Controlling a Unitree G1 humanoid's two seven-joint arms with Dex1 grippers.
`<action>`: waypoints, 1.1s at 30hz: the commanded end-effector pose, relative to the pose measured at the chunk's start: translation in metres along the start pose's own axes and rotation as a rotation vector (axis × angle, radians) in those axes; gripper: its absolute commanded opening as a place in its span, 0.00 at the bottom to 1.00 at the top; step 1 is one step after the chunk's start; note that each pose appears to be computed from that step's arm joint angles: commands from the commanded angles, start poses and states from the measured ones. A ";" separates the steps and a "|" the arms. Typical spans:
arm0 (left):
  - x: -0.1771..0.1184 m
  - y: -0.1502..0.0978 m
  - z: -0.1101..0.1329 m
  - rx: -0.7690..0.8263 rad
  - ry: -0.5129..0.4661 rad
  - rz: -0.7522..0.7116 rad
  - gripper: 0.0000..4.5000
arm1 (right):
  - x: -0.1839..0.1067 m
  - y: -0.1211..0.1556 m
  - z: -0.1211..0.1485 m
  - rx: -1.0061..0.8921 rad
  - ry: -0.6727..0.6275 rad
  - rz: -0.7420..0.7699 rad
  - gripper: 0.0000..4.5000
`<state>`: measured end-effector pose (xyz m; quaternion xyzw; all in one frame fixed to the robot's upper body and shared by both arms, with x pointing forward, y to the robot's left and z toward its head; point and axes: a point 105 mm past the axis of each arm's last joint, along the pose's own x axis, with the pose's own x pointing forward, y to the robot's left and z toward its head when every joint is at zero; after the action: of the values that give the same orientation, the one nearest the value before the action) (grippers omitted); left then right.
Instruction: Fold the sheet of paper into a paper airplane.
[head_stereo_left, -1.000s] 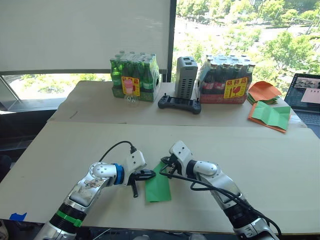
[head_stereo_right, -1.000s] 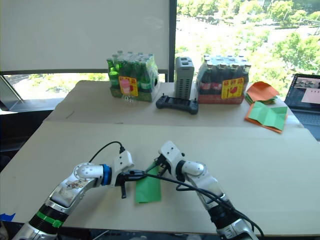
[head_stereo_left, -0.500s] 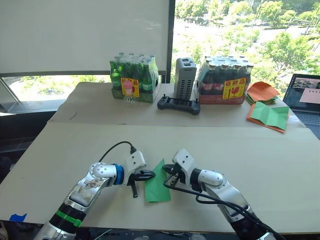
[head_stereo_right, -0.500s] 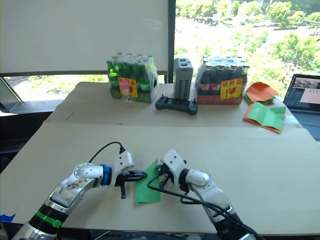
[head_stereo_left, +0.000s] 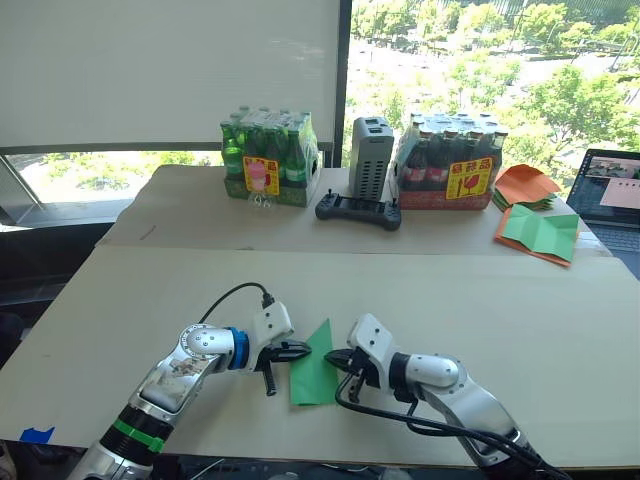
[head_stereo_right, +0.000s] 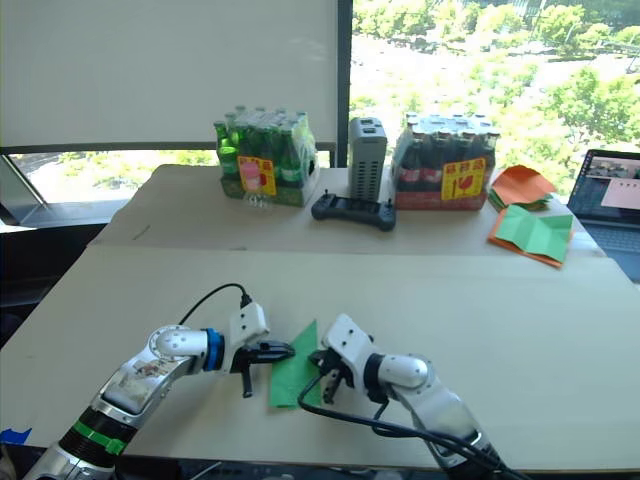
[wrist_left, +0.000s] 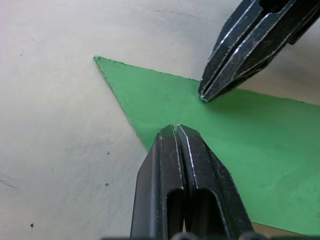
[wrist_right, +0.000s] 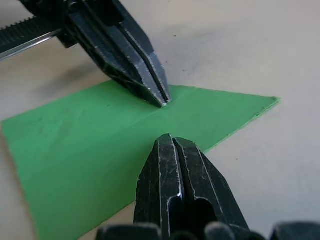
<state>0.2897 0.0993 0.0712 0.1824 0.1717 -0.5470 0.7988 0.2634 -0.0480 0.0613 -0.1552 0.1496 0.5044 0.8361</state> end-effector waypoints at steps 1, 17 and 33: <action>0.001 -0.002 -0.019 -0.033 0.076 -0.005 0.02 | 0.000 0.019 -0.027 0.078 0.105 0.088 0.00; -0.001 -0.002 -0.021 -0.032 0.083 -0.004 0.02 | -0.016 0.033 -0.036 0.115 0.147 0.142 0.00; -0.002 0.000 -0.022 -0.025 0.085 -0.004 0.02 | -0.031 0.046 -0.045 0.168 0.187 0.200 0.00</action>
<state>0.2892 0.0996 0.0706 0.1852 0.1706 -0.5519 0.7950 0.2198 -0.0615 0.0575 -0.1300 0.2039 0.5561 0.7951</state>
